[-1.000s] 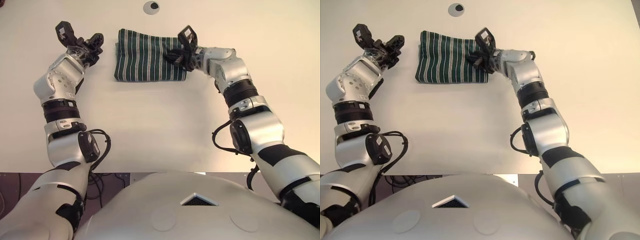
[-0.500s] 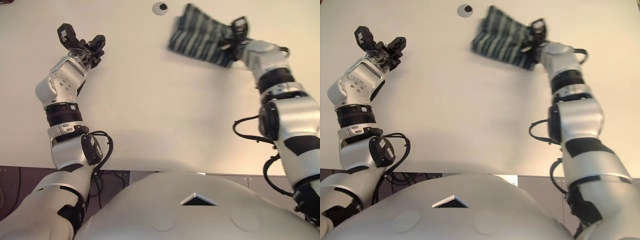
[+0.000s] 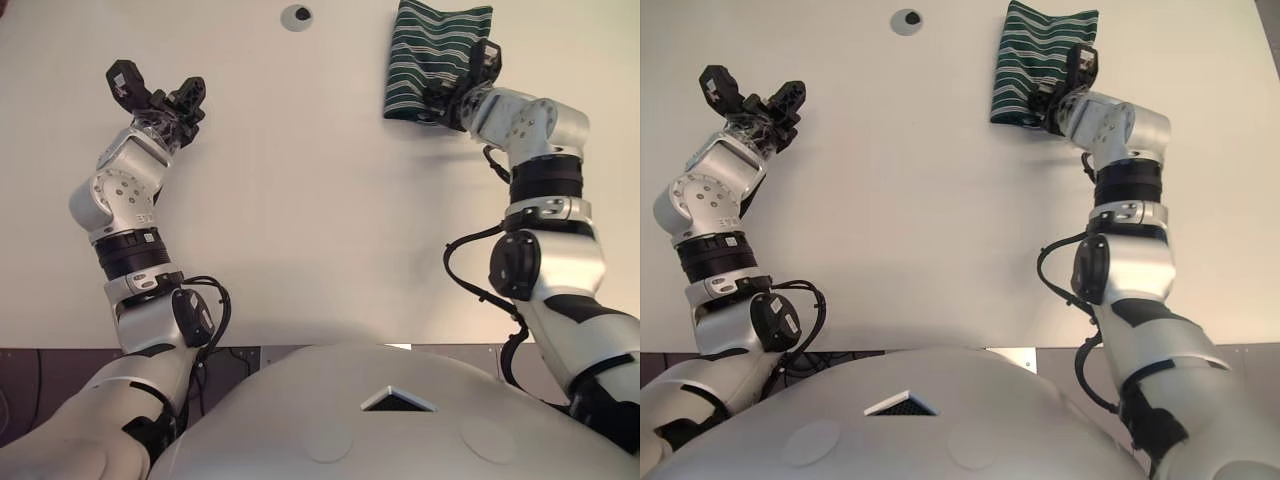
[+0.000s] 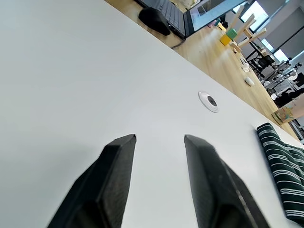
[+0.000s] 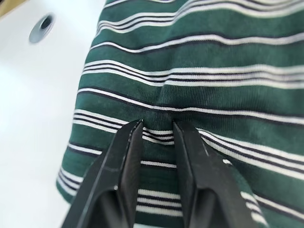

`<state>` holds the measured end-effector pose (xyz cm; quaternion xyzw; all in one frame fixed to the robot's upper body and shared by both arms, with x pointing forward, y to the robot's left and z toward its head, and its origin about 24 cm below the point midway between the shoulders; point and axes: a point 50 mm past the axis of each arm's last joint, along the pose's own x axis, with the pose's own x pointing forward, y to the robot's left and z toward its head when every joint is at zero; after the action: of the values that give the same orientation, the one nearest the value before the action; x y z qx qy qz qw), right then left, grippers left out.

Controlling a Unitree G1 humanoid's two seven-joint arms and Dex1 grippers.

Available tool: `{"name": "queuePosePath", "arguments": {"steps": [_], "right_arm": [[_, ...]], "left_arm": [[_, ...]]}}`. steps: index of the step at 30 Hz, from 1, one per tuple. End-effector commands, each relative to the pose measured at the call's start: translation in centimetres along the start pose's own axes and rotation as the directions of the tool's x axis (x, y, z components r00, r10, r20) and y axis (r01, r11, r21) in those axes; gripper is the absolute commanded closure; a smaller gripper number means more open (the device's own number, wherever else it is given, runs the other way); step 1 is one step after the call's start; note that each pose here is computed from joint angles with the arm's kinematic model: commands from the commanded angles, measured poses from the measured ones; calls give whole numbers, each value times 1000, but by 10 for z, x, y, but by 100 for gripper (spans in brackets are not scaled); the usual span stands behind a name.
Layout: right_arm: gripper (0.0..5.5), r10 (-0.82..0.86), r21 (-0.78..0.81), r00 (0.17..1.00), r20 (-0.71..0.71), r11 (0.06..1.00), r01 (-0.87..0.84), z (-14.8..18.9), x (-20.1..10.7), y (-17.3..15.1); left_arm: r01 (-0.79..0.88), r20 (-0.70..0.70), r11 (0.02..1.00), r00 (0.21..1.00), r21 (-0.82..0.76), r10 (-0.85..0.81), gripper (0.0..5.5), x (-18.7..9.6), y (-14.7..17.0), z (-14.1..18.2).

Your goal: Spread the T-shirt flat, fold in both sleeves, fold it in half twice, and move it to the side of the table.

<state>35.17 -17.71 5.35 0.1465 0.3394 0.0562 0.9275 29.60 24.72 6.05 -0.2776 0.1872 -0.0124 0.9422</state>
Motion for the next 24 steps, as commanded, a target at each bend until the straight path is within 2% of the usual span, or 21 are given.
{"name": "queuePosePath", "arguments": {"steps": [1,6,9,11,14,17,20,24], "right_arm": [[439,-144,-100,973,180,981,164,18,-16,-22],[439,-91,-255,859,504,934,249,43,-40,-5],[439,-57,-236,779,624,937,257,41,-55,-3],[439,3,-292,769,639,926,239,21,-59,-1],[439,103,-372,818,566,917,142,-25,-62,-5],[439,66,-364,870,489,921,135,-66,-67,-18],[439,-7,-324,877,481,928,185,-77,-67,-26],[439,-19,-315,863,506,927,205,-75,-65,-26]], "left_arm": [[14,-6,1000,1000,16,-14,369,-3,-8,-2],[57,-12,992,998,111,-56,369,-15,-20,-9],[77,16,972,996,221,-82,369,-28,-24,-15],[67,40,948,996,311,-84,369,-37,-24,-22],[74,70,884,990,461,-119,369,-45,-31,-34],[74,131,856,978,512,-163,369,-53,-40,-48],[48,158,836,975,547,-159,369,-62,-37,-66],[15,197,840,969,543,-145,369,-66,-36,-75]]}}
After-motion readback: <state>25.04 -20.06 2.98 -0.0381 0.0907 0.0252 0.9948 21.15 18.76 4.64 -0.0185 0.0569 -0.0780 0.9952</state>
